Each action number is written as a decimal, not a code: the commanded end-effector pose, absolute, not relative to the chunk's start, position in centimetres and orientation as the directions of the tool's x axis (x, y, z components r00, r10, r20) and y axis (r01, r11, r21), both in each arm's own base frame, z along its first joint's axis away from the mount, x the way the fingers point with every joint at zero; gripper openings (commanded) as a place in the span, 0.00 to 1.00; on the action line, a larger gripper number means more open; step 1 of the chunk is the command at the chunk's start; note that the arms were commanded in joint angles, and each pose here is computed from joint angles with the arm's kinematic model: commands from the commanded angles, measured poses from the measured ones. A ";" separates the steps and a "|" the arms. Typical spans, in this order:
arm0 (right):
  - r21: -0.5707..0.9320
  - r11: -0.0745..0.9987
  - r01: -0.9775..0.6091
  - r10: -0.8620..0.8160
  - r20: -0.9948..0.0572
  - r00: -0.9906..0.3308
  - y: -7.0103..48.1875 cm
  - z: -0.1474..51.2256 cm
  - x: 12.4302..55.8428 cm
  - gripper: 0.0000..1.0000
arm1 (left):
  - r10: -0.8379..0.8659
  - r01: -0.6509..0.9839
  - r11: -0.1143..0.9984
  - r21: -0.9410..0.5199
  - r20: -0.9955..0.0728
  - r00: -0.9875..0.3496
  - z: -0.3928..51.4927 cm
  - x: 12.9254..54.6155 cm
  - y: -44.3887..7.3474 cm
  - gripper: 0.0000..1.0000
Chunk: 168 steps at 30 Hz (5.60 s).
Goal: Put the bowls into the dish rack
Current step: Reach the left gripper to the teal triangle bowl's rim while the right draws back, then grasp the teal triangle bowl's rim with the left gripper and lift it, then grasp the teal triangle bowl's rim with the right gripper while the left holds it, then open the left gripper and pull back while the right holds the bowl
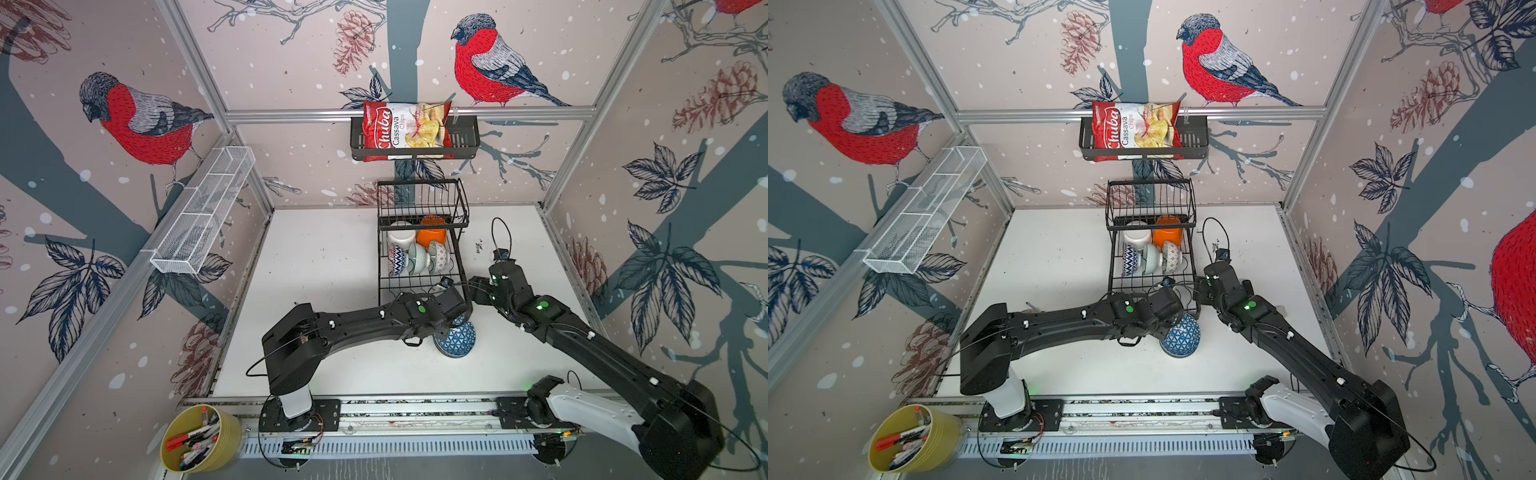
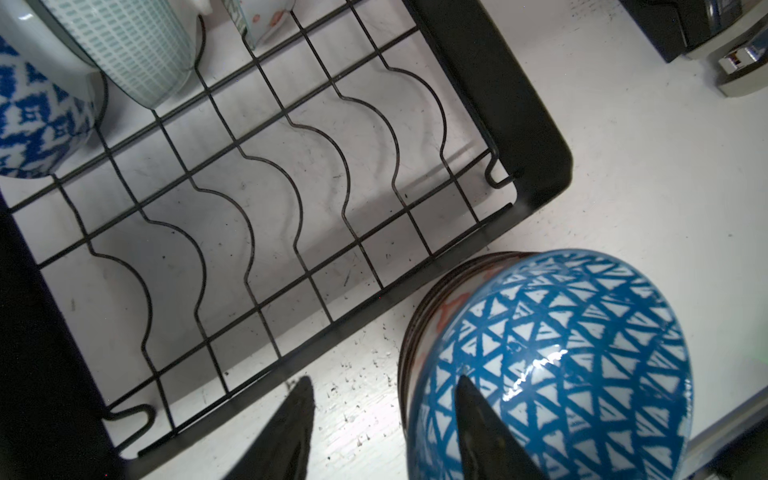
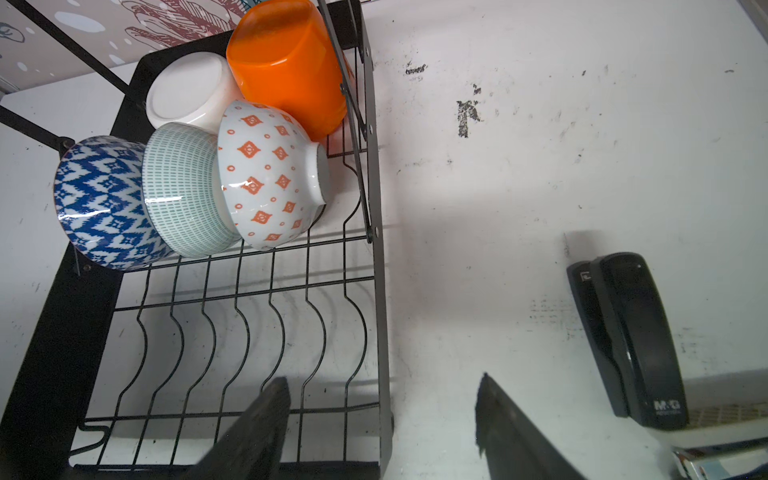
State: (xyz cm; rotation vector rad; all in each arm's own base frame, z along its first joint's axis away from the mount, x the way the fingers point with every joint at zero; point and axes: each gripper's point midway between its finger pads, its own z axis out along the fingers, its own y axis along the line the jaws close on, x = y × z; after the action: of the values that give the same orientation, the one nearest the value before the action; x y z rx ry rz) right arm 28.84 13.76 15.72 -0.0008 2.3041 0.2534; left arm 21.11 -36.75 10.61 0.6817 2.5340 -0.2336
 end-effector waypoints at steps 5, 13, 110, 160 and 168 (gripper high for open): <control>0.184 0.978 -0.094 0.076 -0.746 -0.661 13.9 16.2 29.1 0.72 | 0.455 0.518 0.855 -0.008 -0.465 -0.759 9.6 20.5 -36.9 0.36; 0.185 0.978 -0.095 0.078 -0.749 -0.659 13.9 16.3 29.2 0.72 | 0.464 0.523 0.852 0.001 -0.462 -0.756 9.7 20.4 -37.2 0.19; 0.106 0.940 -0.324 -0.132 -0.763 -0.633 28.1 19.8 30.2 0.06 | -0.098 0.272 0.909 -0.317 -0.795 -0.599 20.9 31.2 -27.2 0.00; -0.130 0.972 -0.195 -0.220 -0.792 -0.569 25.2 21.4 30.2 0.00 | -0.093 0.252 0.928 -0.274 -0.826 -0.555 20.9 32.4 -26.7 0.97; -0.187 0.969 -0.162 -0.247 -0.788 -0.564 23.9 21.6 30.1 0.00 | -0.130 0.224 0.934 -0.279 -0.848 -0.513 22.1 32.1 -25.3 0.97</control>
State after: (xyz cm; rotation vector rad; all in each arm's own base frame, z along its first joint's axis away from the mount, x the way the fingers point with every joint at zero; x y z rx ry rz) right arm 29.73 24.52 20.29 -0.3198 2.2258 -0.0756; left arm 31.78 -25.75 21.01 0.0903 2.1171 -0.4399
